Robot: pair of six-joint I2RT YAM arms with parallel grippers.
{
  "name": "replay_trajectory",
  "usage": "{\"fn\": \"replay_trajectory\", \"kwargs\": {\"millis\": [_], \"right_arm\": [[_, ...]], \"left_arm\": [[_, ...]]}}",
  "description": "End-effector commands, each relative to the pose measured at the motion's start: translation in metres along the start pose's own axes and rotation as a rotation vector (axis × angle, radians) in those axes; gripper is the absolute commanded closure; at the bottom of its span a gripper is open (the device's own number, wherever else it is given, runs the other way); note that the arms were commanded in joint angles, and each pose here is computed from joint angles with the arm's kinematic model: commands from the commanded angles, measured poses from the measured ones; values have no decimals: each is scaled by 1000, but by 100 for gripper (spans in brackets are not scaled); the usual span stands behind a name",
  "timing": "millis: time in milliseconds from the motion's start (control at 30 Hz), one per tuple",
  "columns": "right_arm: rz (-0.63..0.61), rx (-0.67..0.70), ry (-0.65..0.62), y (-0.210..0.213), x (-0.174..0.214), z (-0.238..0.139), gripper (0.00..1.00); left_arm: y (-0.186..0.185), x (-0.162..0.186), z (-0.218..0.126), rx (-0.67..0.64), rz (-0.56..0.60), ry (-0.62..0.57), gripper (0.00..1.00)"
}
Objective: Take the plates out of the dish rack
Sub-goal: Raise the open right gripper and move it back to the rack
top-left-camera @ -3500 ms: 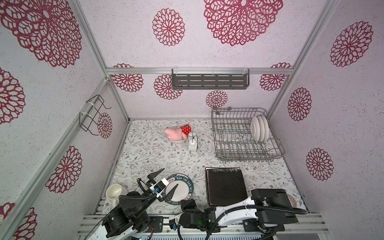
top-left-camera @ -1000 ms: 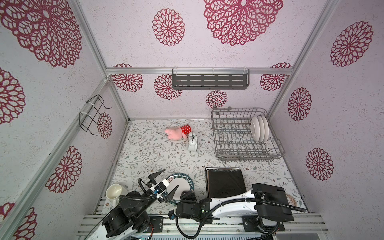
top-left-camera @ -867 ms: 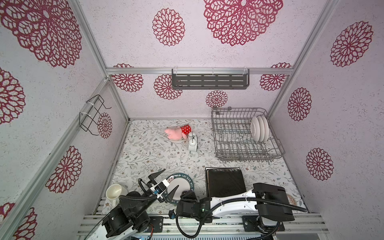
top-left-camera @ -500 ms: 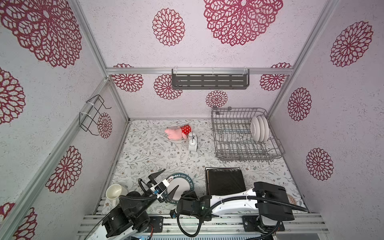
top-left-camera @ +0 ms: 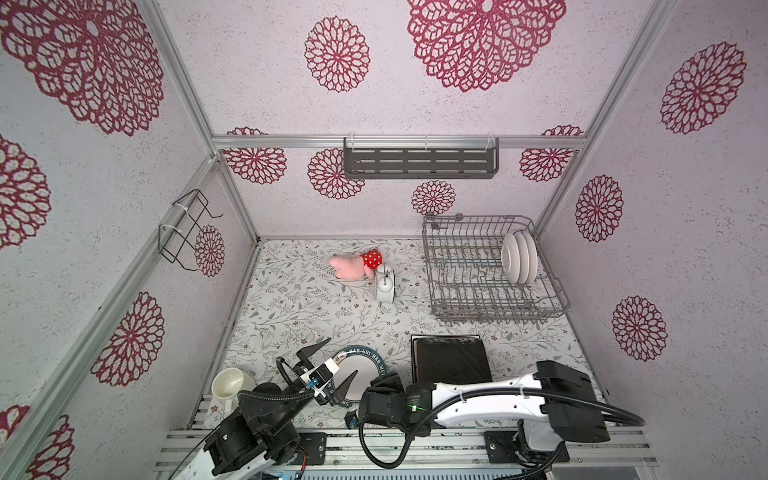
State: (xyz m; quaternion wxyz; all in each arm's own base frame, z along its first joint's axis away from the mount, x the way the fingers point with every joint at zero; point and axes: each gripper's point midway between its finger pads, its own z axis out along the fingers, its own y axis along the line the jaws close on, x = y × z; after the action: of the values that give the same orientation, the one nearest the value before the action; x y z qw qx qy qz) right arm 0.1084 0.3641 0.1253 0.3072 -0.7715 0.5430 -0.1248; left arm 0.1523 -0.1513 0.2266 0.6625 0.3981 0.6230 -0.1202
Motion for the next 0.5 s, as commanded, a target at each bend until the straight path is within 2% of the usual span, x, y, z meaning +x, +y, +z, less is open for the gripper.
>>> {"fn": "replay_trajectory", "kwargs": {"millis": [0, 67, 133, 233, 333, 467], "right_arm": [[277, 124, 32, -56, 37, -57, 3], [451, 325, 79, -102, 75, -80, 1], [670, 459, 150, -142, 126, -100, 1], [1075, 516, 216, -185, 211, -115, 1], [1276, 509, 103, -207, 255, -117, 1], [1508, 602, 13, -228, 323, -118, 1]], "left_arm": [[-3, 1, 0, 9, 15, -9, 3], [-3, 1, 0, 8, 15, -9, 3], [-3, 0, 0, 8, 14, -10, 3], [-3, 1, 0, 9, 13, -9, 3], [-2, 1, 0, 5, 13, -8, 3], [-1, 2, 0, -3, 11, -4, 3]]}}
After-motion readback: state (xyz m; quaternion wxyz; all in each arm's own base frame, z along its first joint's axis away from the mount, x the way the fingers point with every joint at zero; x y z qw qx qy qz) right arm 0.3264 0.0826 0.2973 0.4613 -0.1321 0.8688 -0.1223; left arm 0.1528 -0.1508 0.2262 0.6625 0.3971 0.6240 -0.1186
